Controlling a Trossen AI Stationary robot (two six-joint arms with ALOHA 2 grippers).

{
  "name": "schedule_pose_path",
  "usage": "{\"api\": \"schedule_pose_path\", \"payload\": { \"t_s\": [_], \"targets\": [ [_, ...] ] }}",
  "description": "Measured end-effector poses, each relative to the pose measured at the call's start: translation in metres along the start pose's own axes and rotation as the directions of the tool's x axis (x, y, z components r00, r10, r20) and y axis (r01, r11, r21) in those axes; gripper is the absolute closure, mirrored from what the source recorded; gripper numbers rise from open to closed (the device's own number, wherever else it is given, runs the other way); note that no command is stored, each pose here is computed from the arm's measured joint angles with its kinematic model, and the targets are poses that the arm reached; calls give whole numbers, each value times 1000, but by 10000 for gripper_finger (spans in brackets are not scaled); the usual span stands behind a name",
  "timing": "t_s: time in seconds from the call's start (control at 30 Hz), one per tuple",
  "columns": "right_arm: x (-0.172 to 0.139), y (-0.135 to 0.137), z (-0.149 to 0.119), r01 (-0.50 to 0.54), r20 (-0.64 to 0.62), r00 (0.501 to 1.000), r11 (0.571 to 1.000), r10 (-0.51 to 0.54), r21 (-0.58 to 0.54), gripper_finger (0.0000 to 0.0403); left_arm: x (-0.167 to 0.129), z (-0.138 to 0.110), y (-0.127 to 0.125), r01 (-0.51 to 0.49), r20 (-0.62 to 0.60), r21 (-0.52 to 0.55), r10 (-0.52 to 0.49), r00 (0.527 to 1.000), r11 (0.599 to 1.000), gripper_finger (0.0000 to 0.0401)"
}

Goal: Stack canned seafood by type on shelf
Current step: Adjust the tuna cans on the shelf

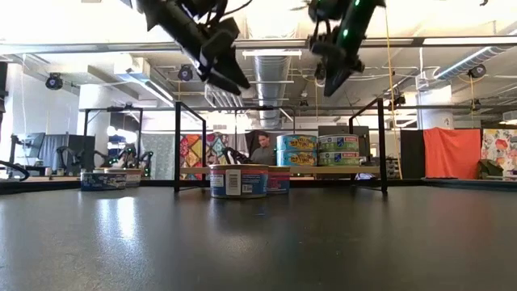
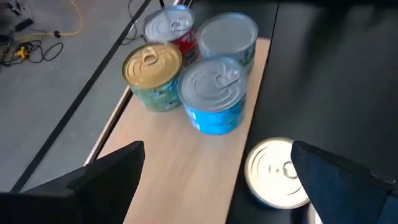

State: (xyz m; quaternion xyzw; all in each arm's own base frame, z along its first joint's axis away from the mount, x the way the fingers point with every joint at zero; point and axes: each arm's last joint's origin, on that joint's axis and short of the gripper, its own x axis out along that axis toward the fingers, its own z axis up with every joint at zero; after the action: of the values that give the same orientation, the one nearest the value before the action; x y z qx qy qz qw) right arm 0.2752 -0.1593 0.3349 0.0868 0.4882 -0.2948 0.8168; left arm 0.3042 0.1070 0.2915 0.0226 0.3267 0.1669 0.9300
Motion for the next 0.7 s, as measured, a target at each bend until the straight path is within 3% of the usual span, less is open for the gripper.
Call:
{"api": "schedule_pose_path", "payload": {
  "t_s": [0.27,0.37,0.5,0.7],
  "targets": [
    [-54,59,-22,-147,66,987,989,147,-8,390,-12,10,-17,128,-32,16,-128,991,992,13],
    [-64,81,-29,-211,72,975,977,211,-15,390,-9,8,-21,126,-33,-13,-126,991,992,13],
    [-76,108,-39,-270,63,960,962,272,-36,390,18,-2,-17,41,-82,-64,-46,996,997,13],
    [-87,133,-60,-293,-17,956,954,293,-67,390,59,-3,-4,7,-222,-82,-25,975,997,28]
  ]
}}
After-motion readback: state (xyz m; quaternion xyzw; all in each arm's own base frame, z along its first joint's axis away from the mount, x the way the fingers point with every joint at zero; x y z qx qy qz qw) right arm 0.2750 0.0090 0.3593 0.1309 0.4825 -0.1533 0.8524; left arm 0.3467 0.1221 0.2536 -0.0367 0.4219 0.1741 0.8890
